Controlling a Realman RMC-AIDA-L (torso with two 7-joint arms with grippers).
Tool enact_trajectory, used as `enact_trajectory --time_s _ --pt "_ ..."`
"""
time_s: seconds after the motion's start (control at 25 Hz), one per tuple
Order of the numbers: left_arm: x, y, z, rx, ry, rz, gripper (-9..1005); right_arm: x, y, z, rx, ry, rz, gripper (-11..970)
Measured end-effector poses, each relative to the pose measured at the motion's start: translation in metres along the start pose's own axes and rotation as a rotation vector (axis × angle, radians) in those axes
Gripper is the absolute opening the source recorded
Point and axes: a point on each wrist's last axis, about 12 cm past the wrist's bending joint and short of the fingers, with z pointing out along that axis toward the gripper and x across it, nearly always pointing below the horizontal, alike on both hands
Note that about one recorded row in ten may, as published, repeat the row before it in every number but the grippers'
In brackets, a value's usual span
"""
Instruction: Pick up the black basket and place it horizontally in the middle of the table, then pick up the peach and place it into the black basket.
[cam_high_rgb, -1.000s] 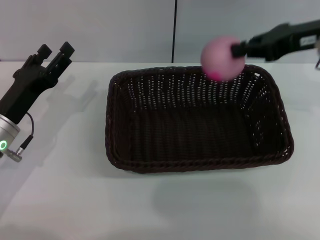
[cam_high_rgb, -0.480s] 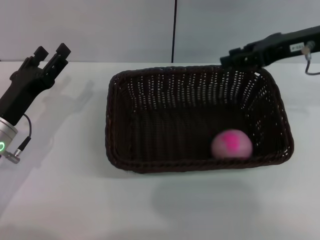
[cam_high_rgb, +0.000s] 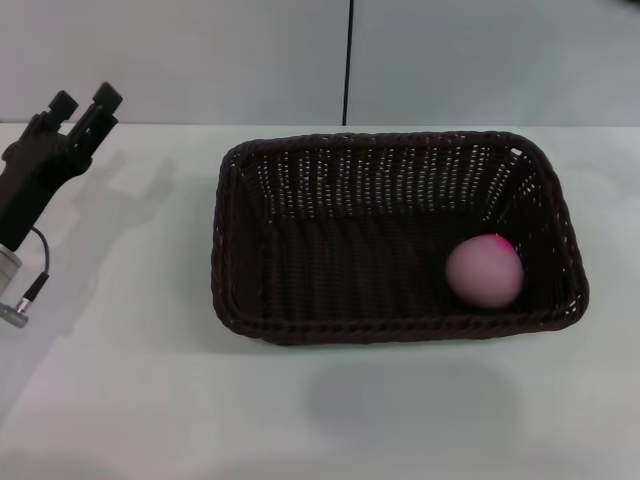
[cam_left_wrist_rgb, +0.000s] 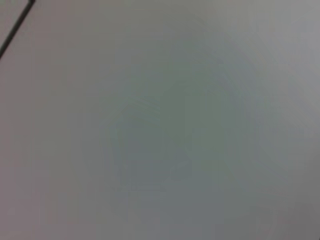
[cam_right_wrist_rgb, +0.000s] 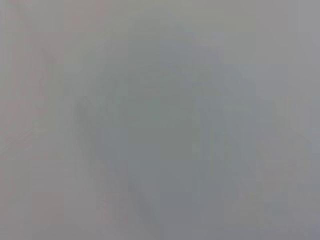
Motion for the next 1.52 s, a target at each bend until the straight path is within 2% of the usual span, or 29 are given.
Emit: enact_trajectory --time_s 0.12,0.16,0.24,0.36,0.64,1.52 --pt "-0.001 0.001 -0.001 -0.009 -0.009 0.0 762 0.016 -0.011 -0.034 0.053 -0.242 0.004 422" --pt "-0.003 0.002 -0.002 -0.013 -0.02 0.0 762 0.031 -0.018 -0.054 0.128 -0.383 -0.001 422" --pt "-0.004 0.002 -0.003 -0.012 -0.034 0.001 761 0.038 -0.02 -0.061 0.168 -0.439 -0.011 421" --pt "-0.007 0.002 -0.006 -0.016 -0.065 0.002 761 0.059 -0.028 -0.085 0.332 -0.594 -0.058 421" --pt "-0.008 0.004 -0.01 -0.031 -0.09 -0.004 760 0.069 -0.036 -0.09 0.439 -0.601 -0.045 421" --pt "-0.007 0.003 -0.017 -0.033 -0.101 -0.014 756 0.071 -0.039 -0.078 0.447 -0.577 -0.024 421"
